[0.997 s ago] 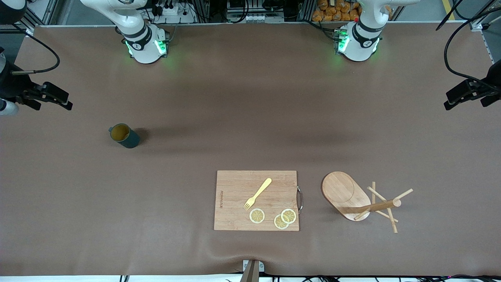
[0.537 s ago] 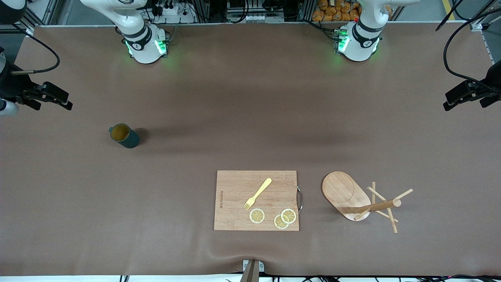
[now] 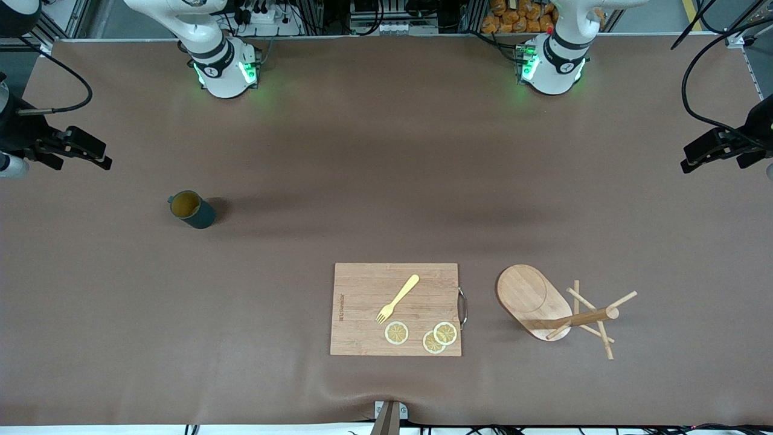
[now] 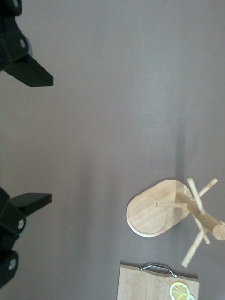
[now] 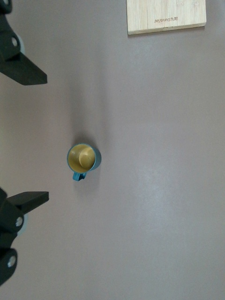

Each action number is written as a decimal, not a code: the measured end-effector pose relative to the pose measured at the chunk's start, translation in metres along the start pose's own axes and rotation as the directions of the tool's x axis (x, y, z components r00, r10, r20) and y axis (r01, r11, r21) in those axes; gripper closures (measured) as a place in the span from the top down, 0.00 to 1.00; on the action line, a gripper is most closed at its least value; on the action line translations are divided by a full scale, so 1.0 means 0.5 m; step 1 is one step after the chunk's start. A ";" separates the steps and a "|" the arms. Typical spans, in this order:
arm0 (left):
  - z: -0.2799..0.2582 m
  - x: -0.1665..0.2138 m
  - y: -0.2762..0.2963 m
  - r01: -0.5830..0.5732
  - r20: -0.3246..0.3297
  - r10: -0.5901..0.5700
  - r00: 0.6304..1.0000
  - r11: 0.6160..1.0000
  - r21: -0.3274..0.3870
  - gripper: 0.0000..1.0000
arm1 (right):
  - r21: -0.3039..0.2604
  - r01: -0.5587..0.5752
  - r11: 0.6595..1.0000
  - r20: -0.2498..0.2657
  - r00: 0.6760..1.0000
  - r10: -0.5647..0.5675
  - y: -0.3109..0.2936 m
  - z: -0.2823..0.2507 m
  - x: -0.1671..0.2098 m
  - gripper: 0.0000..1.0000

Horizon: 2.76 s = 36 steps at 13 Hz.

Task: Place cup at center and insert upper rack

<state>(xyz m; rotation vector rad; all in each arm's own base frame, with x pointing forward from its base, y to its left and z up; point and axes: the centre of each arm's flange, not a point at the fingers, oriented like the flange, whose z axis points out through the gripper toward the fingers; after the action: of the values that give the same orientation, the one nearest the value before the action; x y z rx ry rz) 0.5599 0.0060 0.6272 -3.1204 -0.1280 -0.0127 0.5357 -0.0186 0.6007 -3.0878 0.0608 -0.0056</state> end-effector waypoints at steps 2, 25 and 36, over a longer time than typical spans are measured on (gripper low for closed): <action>0.006 -0.001 0.001 -0.001 0.016 0.001 1.000 1.000 0.001 1.00 | 0.000 0.000 1.000 0.000 1.000 0.000 0.000 0.000 0.000 1.00; 0.049 -0.005 0.076 -0.028 0.067 0.027 0.997 1.000 0.006 1.00 | 0.023 -0.047 0.999 0.015 0.999 0.046 -0.018 0.332 0.066 1.00; 0.020 -0.018 0.132 -0.034 0.039 0.034 0.999 0.999 0.003 1.00 | -0.005 -0.166 0.986 0.197 0.967 0.164 0.017 0.533 0.077 1.00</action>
<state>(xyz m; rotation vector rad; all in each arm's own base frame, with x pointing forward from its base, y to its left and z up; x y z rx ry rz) 0.5563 -0.0603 0.6157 -3.1197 -0.0749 0.0482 0.5751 -0.0146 0.3342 -3.0421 0.3076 0.3043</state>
